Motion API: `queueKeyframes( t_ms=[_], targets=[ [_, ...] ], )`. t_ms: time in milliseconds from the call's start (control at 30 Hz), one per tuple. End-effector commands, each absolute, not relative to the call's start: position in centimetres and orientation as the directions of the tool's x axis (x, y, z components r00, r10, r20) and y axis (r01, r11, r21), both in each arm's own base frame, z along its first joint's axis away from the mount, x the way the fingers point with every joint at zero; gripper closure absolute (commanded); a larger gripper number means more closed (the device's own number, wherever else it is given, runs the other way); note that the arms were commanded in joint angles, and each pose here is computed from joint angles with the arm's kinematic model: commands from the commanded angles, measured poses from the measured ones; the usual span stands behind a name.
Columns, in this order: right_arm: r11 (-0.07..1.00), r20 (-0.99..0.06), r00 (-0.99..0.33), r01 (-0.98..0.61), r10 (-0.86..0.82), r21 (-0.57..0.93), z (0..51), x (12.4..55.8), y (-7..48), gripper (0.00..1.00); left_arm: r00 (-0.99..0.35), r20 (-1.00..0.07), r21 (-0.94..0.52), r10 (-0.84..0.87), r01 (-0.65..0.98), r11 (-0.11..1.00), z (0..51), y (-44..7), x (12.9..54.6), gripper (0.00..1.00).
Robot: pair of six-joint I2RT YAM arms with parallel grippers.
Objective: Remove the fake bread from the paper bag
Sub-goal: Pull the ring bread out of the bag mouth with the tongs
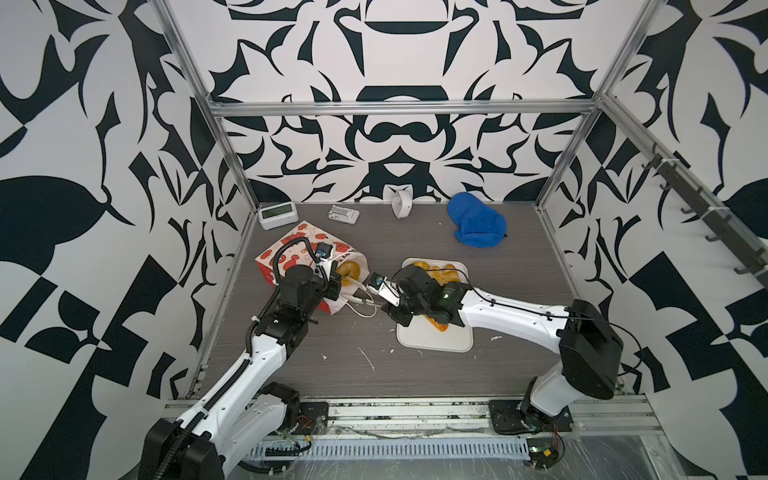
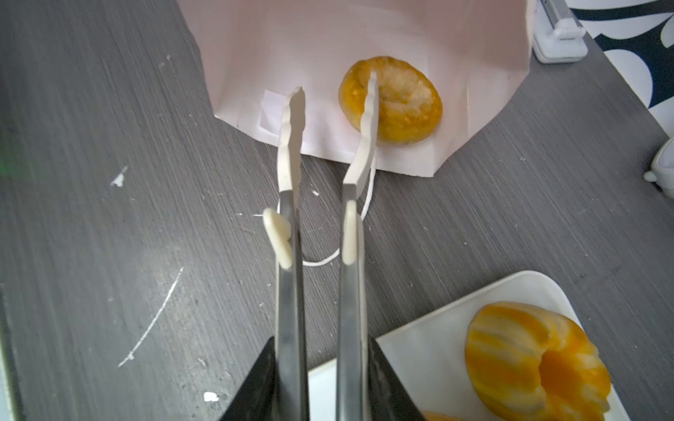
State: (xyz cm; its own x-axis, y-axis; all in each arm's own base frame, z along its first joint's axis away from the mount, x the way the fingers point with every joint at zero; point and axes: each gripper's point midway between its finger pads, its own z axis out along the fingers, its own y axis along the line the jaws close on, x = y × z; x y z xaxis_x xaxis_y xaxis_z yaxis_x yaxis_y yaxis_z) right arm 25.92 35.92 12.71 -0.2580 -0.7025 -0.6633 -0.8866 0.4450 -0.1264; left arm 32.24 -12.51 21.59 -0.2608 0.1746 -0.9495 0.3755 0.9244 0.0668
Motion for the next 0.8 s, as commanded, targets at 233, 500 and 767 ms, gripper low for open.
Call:
queueKeyframes(
  t_ms=[233,500,767],
  targets=[
    [0.433,-0.664,-0.132,-0.846,-0.736,-0.311,14.8,28.5,37.7,0.64,-0.236,-0.961,0.051,0.146,0.367,0.929,21.9,-12.4,32.1,0.93],
    [0.419,-0.657,-0.108,-0.843,-0.746,-0.338,15.6,27.9,38.0,0.65,-0.238,-0.960,0.049,0.144,0.364,0.930,21.7,-12.4,32.1,0.93],
    [0.417,-0.665,-0.076,-0.830,-0.743,-0.370,17.0,28.2,38.2,0.65,-0.236,-0.961,0.047,0.141,0.366,0.930,21.7,-12.4,32.1,0.93]
  ],
)
